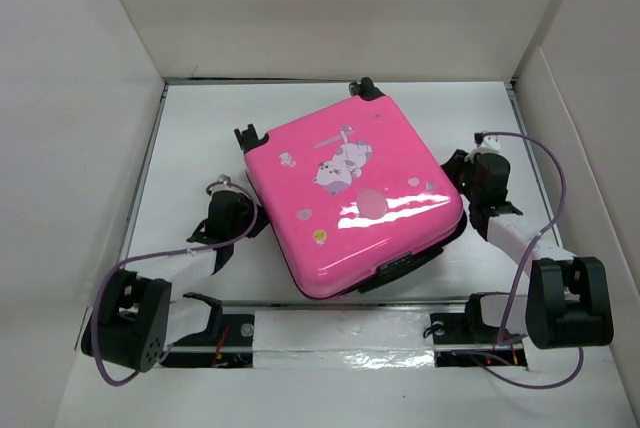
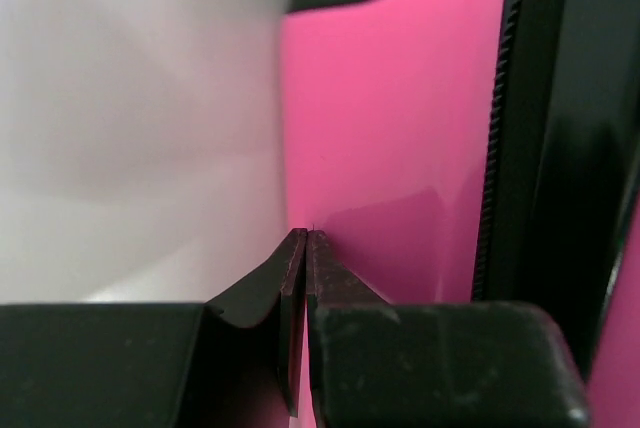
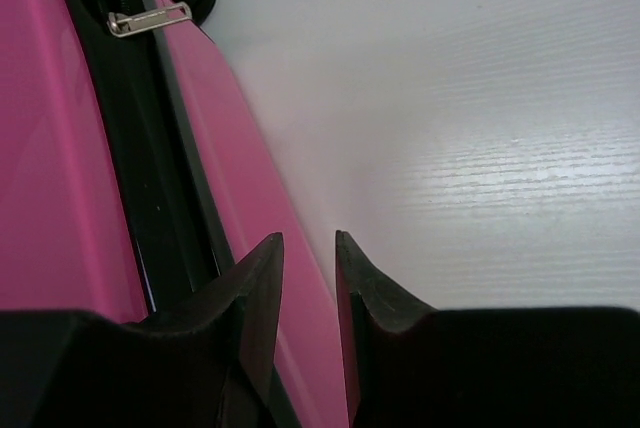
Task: Pack the luggage
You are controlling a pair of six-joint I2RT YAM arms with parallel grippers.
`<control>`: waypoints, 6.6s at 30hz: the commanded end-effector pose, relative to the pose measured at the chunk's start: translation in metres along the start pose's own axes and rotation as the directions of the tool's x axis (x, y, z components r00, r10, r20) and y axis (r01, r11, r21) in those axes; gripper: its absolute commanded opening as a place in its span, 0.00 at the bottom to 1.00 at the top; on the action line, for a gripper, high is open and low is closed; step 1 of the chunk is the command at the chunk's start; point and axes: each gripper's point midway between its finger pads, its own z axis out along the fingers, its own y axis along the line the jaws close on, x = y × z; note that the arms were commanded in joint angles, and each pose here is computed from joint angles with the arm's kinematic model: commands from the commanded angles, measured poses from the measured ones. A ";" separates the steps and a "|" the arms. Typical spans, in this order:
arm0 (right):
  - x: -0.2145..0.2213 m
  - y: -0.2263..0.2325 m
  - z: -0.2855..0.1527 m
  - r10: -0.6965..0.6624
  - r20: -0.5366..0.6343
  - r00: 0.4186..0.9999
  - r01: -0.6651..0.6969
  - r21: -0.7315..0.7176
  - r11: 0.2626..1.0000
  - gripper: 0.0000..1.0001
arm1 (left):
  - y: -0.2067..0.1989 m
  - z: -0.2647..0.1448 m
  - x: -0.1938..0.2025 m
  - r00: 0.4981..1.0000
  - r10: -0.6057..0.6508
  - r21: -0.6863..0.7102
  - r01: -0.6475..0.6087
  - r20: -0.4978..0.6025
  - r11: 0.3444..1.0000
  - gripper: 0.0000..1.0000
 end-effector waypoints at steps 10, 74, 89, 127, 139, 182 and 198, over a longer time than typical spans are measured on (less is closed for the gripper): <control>0.081 0.200 -0.015 -0.054 -0.225 0.973 -0.073 -0.521 0.850 0.34 | -0.153 0.060 -0.140 0.966 -0.017 0.214 -0.040 0.257 0.976 0.00; 0.068 0.142 -0.055 -0.307 -0.139 0.942 0.242 -0.354 0.903 0.61 | -0.139 -0.011 -0.334 0.823 -0.067 0.120 -0.001 0.564 0.993 0.76; 0.120 0.187 -0.170 -0.464 -0.148 0.874 0.246 -0.688 0.682 0.08 | -0.172 -0.109 -0.172 0.842 0.113 0.273 -0.294 0.528 0.916 0.00; 0.041 0.160 -0.101 -0.329 0.067 0.942 0.304 -0.589 0.749 0.00 | -0.066 -0.109 0.051 0.927 0.360 0.391 -0.370 0.103 0.842 0.00; 0.058 0.179 -0.093 -0.370 0.049 0.928 0.280 -0.746 0.604 0.48 | -0.033 -0.096 0.061 0.929 0.361 0.295 -0.368 0.081 0.882 0.00; 0.107 0.182 -0.075 -0.393 -0.022 0.919 0.281 -0.663 0.694 0.12 | -0.123 -0.061 0.081 0.881 0.447 0.367 -0.470 0.151 0.803 0.00; 0.088 0.190 -0.056 -0.396 0.051 0.917 0.322 -0.680 0.659 0.33 | -0.114 -0.063 0.084 0.892 0.433 0.356 -0.449 0.129 0.820 0.00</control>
